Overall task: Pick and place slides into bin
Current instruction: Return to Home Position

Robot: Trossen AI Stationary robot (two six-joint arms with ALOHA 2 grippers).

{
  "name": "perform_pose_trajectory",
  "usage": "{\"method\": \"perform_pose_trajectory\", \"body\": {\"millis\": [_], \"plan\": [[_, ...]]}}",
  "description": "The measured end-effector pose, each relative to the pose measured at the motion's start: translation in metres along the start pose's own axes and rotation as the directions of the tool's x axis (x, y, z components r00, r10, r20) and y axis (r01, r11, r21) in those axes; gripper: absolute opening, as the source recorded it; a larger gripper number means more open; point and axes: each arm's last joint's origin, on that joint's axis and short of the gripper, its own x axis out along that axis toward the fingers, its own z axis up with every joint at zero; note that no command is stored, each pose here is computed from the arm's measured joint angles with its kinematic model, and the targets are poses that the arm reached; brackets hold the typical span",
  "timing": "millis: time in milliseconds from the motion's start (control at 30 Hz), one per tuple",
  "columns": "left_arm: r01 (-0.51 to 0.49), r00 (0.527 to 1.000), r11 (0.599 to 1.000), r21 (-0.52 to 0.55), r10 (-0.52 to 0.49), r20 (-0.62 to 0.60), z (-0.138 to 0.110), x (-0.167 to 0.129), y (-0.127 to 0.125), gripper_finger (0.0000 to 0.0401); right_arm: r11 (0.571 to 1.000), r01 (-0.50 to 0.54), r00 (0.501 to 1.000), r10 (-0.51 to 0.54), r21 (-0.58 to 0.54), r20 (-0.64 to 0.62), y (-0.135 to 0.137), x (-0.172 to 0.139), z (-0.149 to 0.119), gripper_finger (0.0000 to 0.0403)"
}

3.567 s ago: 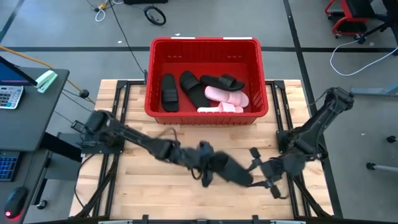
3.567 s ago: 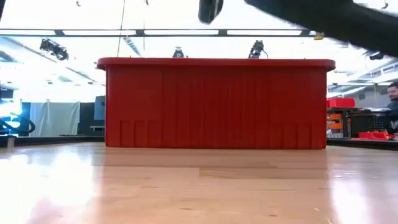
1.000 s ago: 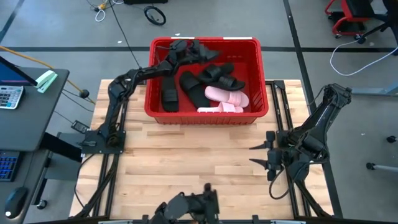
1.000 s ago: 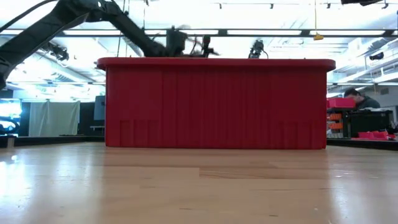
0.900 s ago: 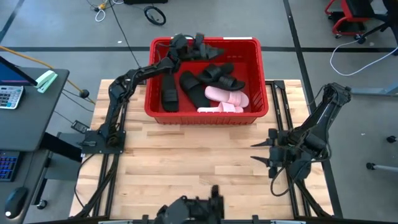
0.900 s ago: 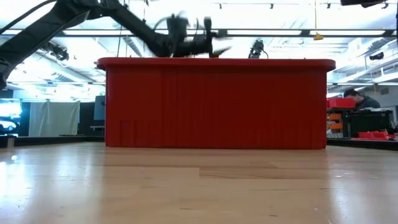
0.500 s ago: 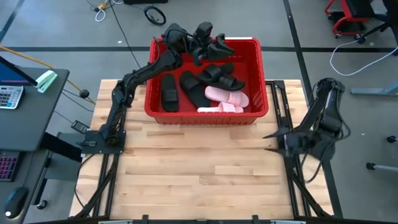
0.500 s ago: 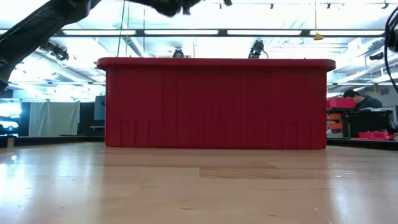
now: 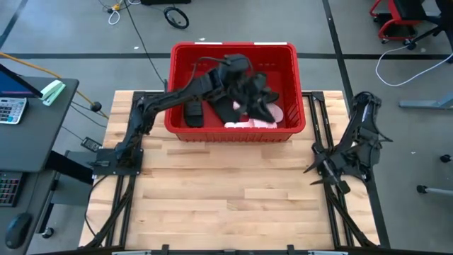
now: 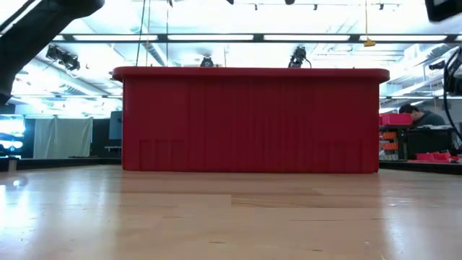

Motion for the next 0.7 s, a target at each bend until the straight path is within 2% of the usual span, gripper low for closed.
{"method": "perform_pose_trajectory", "body": {"millis": [100, 200, 333, 400, 567, 700], "plan": [[-0.054, 0.995, 0.998, -0.030, 0.051, -0.082, -0.010, 0.008, -0.012, 0.0030, 1.000, -0.003, 1.000, 0.002, 0.029, 0.026, -0.006, -0.005, -0.013, 0.0206], [-0.176, 0.972, 0.984, 0.006, 0.175, -0.155, -0.015, 0.014, -0.034, 0.0027, 0.999, -0.010, 0.997, 0.007, 0.038, 0.079, -0.013, -0.012, -0.019, 0.0206], [-0.392, 0.886, 0.916, 0.086, 0.401, -0.234, -0.018, 0.022, -0.072, 0.0032, 1.000, -0.028, 0.988, 0.026, 0.010, 0.155, -0.022, -0.026, -0.020, 0.0206], [-0.460, 0.843, 0.880, 0.118, 0.475, -0.253, -0.019, 0.028, -0.092, 0.0036, 0.999, -0.040, 0.984, 0.040, -0.009, 0.174, -0.026, -0.031, -0.022, 0.0206], [-0.550, 0.753, 0.819, 0.162, 0.571, -0.326, -0.027, 0.034, -0.135, 0.0046, 0.999, -0.029, 0.988, 0.034, -0.034, 0.153, -0.028, -0.032, -0.023, 0.0206], [-0.604, 0.707, 0.773, 0.195, 0.633, -0.315, -0.027, 0.037, -0.159, 0.0051, 1.000, -0.011, 0.987, 0.015, -0.022, 0.159, -0.028, -0.033, -0.023, 0.0206]]}}
